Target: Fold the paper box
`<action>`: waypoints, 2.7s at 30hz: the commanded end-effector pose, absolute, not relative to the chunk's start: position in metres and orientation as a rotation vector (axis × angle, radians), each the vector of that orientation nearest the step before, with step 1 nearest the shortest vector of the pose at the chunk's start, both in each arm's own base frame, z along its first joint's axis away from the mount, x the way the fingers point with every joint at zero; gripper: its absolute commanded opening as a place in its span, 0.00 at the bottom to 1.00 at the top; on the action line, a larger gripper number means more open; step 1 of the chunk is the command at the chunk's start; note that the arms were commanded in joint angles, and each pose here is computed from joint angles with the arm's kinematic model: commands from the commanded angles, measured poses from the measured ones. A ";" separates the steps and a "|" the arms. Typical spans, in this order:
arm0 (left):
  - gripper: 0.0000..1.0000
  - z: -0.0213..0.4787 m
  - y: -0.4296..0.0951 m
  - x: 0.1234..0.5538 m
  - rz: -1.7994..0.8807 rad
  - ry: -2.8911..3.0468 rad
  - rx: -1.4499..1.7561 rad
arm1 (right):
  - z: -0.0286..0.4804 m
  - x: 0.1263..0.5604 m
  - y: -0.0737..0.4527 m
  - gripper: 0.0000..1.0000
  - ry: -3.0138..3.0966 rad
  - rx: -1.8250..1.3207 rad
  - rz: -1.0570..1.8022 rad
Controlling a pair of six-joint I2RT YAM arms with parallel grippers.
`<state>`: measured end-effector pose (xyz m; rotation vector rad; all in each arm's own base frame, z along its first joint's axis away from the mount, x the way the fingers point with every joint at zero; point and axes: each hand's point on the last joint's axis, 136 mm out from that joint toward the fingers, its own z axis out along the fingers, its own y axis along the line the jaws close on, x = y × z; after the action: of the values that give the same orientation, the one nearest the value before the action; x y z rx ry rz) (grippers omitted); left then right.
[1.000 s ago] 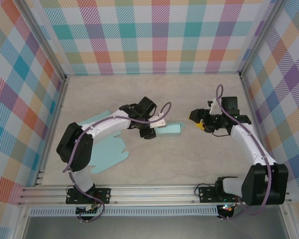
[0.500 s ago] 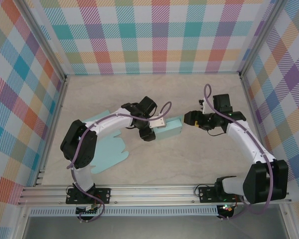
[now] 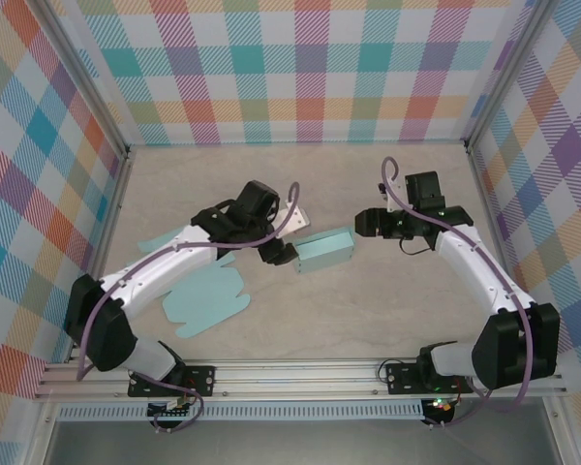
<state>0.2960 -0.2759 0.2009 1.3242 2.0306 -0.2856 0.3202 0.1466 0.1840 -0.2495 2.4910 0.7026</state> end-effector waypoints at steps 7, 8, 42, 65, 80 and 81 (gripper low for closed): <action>0.70 0.207 -0.273 0.314 -0.465 2.197 0.753 | 0.172 0.325 0.148 0.64 2.518 -0.433 0.568; 0.69 0.201 -0.269 0.315 -0.430 2.222 0.749 | 0.171 0.326 0.149 0.64 2.517 -0.447 0.563; 0.30 0.151 -0.275 0.322 -0.189 2.413 0.859 | 0.151 0.329 0.172 0.41 2.563 -0.571 0.525; 0.34 0.153 -0.283 0.327 -0.194 2.401 0.863 | 0.147 0.322 0.172 0.34 2.579 -0.561 0.485; 0.09 0.152 -0.291 0.332 -0.238 2.433 0.793 | 0.150 0.318 0.173 0.18 2.580 -0.524 0.479; 0.08 0.154 -0.293 0.332 -0.254 2.436 0.774 | 0.150 0.317 0.174 0.17 2.582 -0.518 0.480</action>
<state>0.3296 -0.2792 0.1436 0.8195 2.4438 -0.1887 0.3250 0.1726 0.1457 -0.5378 2.5809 0.4710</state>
